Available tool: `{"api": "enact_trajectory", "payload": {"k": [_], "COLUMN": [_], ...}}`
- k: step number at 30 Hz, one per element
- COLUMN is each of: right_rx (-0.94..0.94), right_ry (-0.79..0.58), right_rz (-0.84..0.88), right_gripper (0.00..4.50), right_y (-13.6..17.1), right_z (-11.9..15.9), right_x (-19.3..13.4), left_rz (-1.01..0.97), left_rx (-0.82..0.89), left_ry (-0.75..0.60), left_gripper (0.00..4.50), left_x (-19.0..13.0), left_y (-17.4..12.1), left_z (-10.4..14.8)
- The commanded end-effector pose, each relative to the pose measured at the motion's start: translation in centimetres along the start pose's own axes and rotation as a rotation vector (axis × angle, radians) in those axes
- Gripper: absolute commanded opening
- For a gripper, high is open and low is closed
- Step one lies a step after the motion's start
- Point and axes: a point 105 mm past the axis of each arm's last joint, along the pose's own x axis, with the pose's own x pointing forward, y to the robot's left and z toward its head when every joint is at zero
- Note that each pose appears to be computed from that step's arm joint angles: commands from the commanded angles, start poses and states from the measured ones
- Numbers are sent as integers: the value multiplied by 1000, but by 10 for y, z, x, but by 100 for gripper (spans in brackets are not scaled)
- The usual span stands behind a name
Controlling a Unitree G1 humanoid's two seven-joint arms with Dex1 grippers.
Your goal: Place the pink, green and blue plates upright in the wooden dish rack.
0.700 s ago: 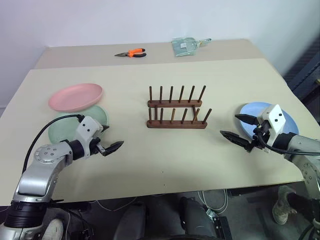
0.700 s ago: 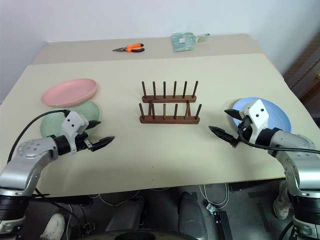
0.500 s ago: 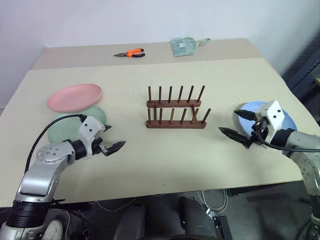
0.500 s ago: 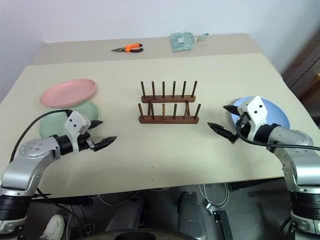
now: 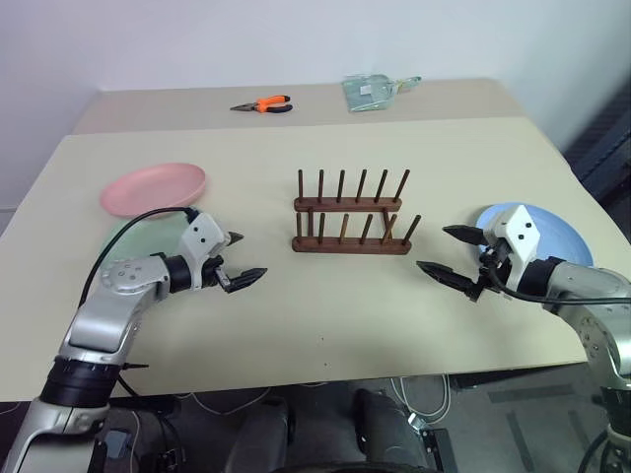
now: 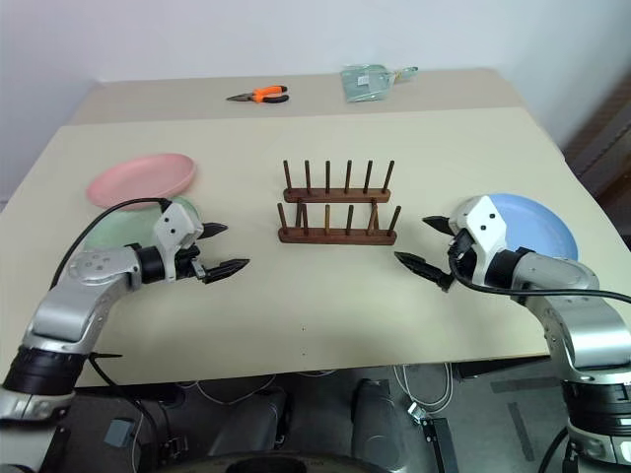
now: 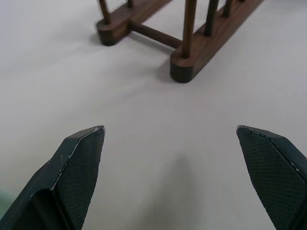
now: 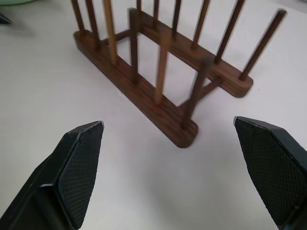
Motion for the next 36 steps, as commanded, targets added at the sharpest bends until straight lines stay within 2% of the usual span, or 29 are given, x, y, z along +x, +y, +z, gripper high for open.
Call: {"api": "enact_trajectory", "payload": {"k": [1, 5, 9, 12, 17, 18, 19, 22, 27, 32, 34, 36], "right_rx": [-12, 6, 8, 2, 0, -2, -3, 1, 24, 48, 46, 54], "right_ry": [-51, -65, -68, -67, -58, -56, -55, -40, 72, 138, 164, 187], "right_rz": [22, 4, -25, -51, -66, -66, -66, -58, 11, -16, -36, -51], "right_gripper": [445, 445, 445, 450, 450, 450, 450, 450, 450, 450, 450, 450], "right_y": [20, 37, 41, 39, 39, 39, 39, 38, 46, 41, 38, 35], "right_z": [12, 13, 15, 16, 14, 14, 14, 13, -1, -17, -24, -31], "right_x": [2, 2, 1, -2, -6, -6, -6, -11, -31, -46, -50, -53], "left_rz": [-75, -211, -311, -347, -380, -382, -389, -421, -507, -529, -521, -500], "left_rx": [49, 65, 85, 81, 99, 107, 121, 170, 241, 223, 197, 176], "left_ry": [8, -10, 22, 11, 24, 30, 32, 4, -9, 3, 6, 12], "left_gripper": [450, 450, 450, 376, 125, 89, 79, 80, 80, 80, 187, 273], "left_x": [29, 66, 89, 94, 89, 88, 86, 80, 66, 62, 63, 63], "left_y": [3, -4, -18, -23, -29, -30, -32, -43, -72, -82, -83, -82], "left_z": [5, 18, 17, 20, 12, 10, 8, 11, 17, 26, 28, 28]}}
